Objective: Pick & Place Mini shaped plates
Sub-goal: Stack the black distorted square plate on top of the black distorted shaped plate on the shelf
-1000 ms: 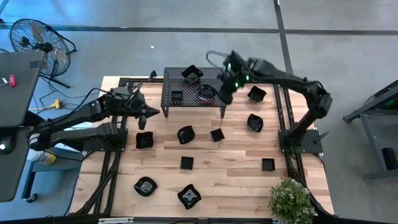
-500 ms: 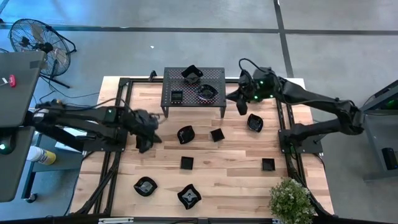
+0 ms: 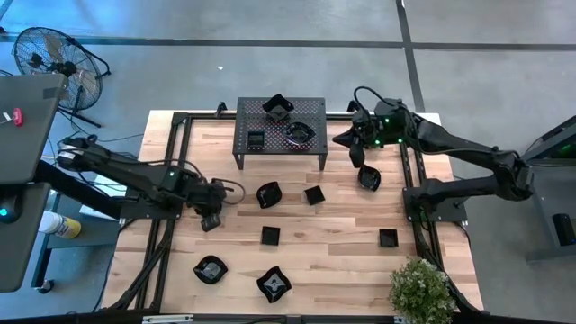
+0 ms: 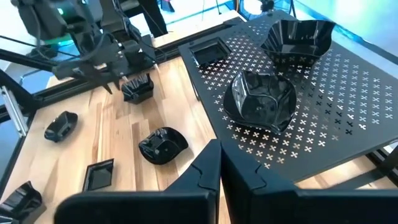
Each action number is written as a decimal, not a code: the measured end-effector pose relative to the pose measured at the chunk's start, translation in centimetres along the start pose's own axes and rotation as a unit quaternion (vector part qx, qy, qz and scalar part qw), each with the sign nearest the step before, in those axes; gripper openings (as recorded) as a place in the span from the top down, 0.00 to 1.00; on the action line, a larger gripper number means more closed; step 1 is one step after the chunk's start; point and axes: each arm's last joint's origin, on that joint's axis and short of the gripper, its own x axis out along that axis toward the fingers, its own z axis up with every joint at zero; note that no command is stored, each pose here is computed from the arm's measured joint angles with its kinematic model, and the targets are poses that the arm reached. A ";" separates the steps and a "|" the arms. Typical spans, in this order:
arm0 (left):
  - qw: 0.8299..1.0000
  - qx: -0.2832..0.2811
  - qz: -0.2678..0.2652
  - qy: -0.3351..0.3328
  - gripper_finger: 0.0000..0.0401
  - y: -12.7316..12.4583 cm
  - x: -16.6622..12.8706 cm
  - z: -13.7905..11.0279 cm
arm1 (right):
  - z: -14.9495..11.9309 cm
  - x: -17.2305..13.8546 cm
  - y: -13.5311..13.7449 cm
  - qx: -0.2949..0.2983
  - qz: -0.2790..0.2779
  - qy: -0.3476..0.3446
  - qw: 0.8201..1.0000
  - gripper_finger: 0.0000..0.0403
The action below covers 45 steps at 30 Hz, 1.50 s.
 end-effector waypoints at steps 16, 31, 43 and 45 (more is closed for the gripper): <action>0.989 0.030 0.101 0.100 0.72 -0.2 4.4 0.3 | 0.1 0.0 0.0 -0.014 -0.002 -0.003 1.000 0.99; 0.985 0.066 0.095 0.126 0.98 -0.4 4.4 0.4 | 0.1 0.0 -0.1 -0.022 -0.016 -0.006 1.000 1.00; 0.980 0.194 0.033 0.027 1.00 -4.3 -5.7 5.7 | 0.1 0.0 -0.1 -0.033 -0.016 -0.007 0.999 0.99; 0.981 0.191 0.031 0.001 1.00 -4.3 -8.2 6.4 | 0.2 0.0 -0.1 -0.035 -0.016 -0.009 0.999 0.99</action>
